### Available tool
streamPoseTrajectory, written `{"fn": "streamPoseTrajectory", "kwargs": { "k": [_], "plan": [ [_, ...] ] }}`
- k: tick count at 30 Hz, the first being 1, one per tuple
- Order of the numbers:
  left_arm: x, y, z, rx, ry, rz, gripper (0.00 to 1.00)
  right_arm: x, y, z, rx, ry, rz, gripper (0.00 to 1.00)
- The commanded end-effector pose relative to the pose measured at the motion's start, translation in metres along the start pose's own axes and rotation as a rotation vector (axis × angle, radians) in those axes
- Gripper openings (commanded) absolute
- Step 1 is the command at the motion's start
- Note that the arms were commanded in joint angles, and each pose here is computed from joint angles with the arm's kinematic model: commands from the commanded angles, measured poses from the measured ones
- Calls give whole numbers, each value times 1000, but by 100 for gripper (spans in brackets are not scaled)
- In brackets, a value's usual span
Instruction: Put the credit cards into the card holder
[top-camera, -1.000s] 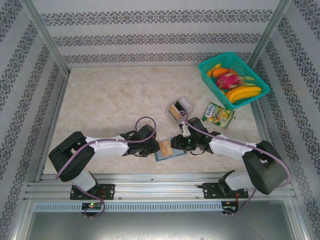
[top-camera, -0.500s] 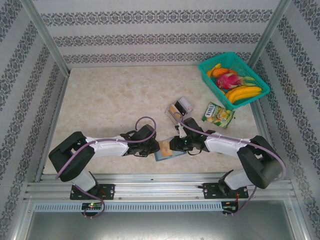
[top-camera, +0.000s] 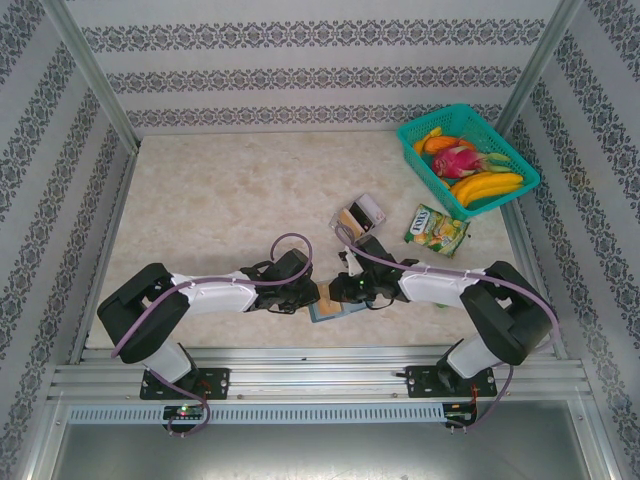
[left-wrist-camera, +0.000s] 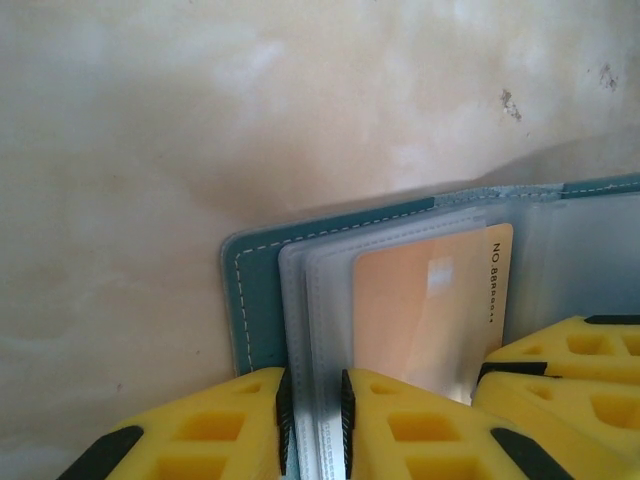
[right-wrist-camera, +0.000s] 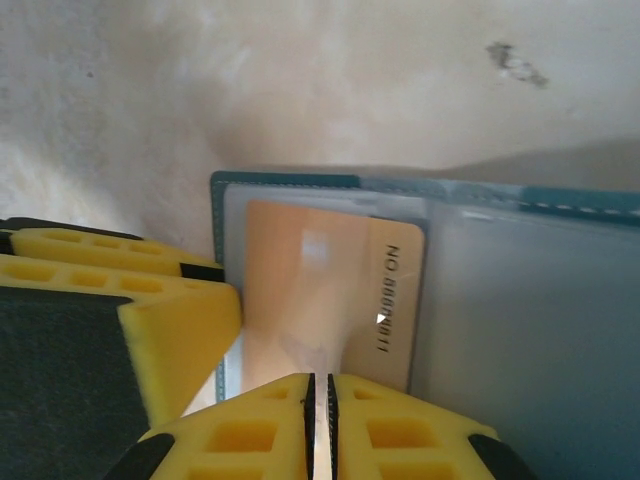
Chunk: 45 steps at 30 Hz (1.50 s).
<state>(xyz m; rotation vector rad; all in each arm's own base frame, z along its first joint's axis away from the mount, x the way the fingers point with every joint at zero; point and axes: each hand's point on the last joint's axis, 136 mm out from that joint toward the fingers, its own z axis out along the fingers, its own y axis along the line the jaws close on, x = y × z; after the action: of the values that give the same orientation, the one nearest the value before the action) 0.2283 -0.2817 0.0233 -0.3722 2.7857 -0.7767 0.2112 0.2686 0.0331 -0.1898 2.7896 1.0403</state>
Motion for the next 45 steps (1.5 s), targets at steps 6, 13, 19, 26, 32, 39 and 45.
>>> {"fn": "streamPoseTrajectory", "kwargs": {
  "k": [6, 13, 19, 26, 32, 39, 45],
  "plan": [
    [5, 10, -1, -39, -7, 19, 25, -10, 7, -8, 13, -49, -8, 16],
    [4, 11, -2, -41, -9, 17, 25, -8, -15, -12, 146, -45, -23, 19],
    [5, 10, -1, -36, -7, 18, 24, -5, -14, 1, 124, -10, -7, 19],
    [5, 10, -1, -36, -8, 18, 24, -4, 9, 7, 47, -2, -32, 9],
    [3, 11, -4, -45, -19, 20, 24, -5, 15, 4, 50, -9, -46, 11],
    [-1, 13, -15, -62, -44, 36, 25, -24, -8, -52, 299, -168, -108, 25],
    [-3, 7, -18, -51, -48, 49, 27, -29, -43, -84, 552, -178, -165, 39]
  ]
}}
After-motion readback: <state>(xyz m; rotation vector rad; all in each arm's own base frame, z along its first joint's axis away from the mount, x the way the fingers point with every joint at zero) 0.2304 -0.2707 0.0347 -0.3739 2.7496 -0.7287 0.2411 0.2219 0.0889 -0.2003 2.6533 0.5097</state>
